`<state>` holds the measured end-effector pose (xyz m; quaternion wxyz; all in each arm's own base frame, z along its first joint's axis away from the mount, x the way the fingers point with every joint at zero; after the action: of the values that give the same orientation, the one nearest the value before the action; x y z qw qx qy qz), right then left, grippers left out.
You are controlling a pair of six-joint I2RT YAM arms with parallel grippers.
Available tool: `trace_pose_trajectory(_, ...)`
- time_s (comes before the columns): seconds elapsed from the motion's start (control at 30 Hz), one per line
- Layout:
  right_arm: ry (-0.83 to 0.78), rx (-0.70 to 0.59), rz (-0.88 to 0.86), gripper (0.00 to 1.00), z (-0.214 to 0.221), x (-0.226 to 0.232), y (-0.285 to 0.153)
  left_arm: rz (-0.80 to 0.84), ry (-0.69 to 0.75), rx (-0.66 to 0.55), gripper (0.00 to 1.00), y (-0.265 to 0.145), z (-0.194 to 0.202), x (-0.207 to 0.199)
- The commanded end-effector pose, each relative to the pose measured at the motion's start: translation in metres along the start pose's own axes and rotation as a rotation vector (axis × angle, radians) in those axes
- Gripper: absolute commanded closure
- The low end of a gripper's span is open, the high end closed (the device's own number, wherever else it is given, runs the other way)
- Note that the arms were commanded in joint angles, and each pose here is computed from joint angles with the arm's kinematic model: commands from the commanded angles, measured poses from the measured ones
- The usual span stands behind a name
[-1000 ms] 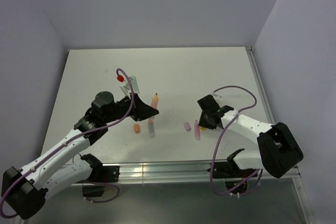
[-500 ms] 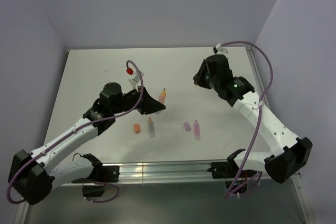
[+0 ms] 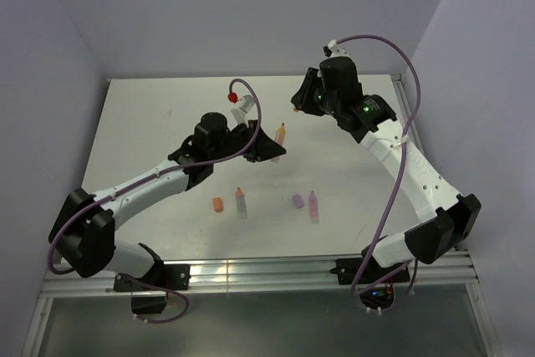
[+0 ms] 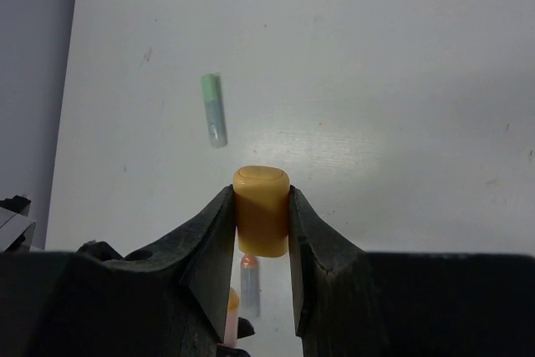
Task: Insert the pens into the pen caps
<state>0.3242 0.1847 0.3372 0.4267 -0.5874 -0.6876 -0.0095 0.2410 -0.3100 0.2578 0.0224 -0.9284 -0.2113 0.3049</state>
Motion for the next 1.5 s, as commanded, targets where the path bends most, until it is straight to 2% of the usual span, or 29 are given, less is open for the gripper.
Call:
trace_pose_trajectory(0.0, -0.011, 0.018, -0.058, 1.00, 0.002, 0.006, -0.001, 0.020, 0.059, -0.090, 1.00, 0.011, -0.025, -0.016)
trace_pose_trajectory(0.7, -0.048, 0.072, -0.053, 1.00, 0.029, 0.018, 0.011, 0.013, 0.055, -0.109, 1.00, 0.018, -0.024, -0.012)
trace_pose_trajectory(1.47, -0.074, 0.064, -0.071, 1.00, 0.040, 0.025, -0.007, 0.007, -0.004, -0.173, 1.00, 0.016, -0.026, -0.006)
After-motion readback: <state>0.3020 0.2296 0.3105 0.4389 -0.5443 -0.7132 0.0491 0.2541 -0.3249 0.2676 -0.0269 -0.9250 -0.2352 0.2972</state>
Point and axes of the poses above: each gripper's point midway between its finger pads, its own y axis out along the fingers, its own x axis along the line the jaws close on, z = x × y, the point moved 5 cm from there along -y, back along the fingers, and after that the axes turned 14 degrees about y, right-handed, at the moved point
